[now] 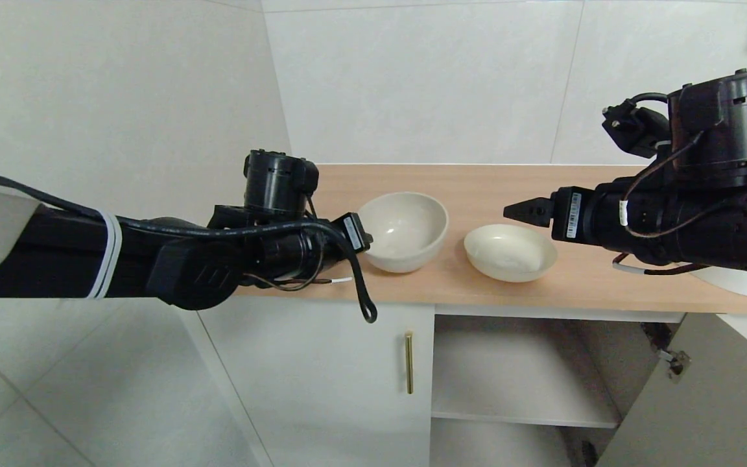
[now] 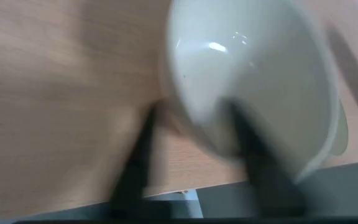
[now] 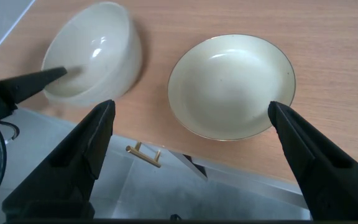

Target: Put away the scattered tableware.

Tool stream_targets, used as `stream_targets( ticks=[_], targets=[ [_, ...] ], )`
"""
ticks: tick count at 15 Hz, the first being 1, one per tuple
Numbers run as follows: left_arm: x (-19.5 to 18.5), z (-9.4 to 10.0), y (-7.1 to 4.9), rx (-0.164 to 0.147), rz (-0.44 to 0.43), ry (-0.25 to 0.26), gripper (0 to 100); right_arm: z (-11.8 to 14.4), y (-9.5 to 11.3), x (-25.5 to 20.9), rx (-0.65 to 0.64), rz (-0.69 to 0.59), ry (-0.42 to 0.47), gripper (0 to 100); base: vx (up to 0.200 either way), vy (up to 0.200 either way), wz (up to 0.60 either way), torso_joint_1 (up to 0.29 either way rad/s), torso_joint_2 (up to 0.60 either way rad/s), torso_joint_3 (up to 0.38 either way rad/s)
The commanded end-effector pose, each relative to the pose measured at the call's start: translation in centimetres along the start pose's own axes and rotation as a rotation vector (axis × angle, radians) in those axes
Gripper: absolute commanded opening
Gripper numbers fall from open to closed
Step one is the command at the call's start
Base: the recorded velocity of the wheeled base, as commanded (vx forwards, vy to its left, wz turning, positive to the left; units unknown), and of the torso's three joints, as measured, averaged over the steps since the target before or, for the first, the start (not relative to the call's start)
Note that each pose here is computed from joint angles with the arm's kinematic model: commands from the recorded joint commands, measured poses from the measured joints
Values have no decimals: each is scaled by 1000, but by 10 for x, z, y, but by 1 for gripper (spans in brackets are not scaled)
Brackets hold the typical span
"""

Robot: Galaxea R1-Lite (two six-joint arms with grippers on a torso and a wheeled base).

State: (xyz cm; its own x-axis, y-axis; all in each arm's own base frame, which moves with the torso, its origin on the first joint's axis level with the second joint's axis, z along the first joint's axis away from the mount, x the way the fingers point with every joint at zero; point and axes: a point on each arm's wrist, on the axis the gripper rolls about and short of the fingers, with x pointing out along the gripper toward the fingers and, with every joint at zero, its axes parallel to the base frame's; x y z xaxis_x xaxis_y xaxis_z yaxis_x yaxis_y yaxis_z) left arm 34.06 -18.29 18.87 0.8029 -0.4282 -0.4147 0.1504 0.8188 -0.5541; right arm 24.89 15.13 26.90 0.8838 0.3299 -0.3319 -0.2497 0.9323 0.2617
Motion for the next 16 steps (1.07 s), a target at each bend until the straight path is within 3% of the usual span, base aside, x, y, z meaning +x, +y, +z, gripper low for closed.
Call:
stream_targets(
  ticks=[1,8,12,16],
  targets=[
    [-1,1,-2,-19,-7,-4,0,1,0,-1,-1,2,-4,100,0,0,0,0,0,0],
    [-6,4,-4,-22,-15,-15,0,0,-3,9,-1,-27,11,100,0,0,0,0,0,0],
    [-17,9,-8,-22,-33,-31,0,-13,-18,67,-19,-307,36,100,0,0,0,0,0,0],
    [-20,9,-8,-22,-35,-31,0,-26,-29,96,-30,-383,66,100,0,0,0,0,0,0]
  ],
)
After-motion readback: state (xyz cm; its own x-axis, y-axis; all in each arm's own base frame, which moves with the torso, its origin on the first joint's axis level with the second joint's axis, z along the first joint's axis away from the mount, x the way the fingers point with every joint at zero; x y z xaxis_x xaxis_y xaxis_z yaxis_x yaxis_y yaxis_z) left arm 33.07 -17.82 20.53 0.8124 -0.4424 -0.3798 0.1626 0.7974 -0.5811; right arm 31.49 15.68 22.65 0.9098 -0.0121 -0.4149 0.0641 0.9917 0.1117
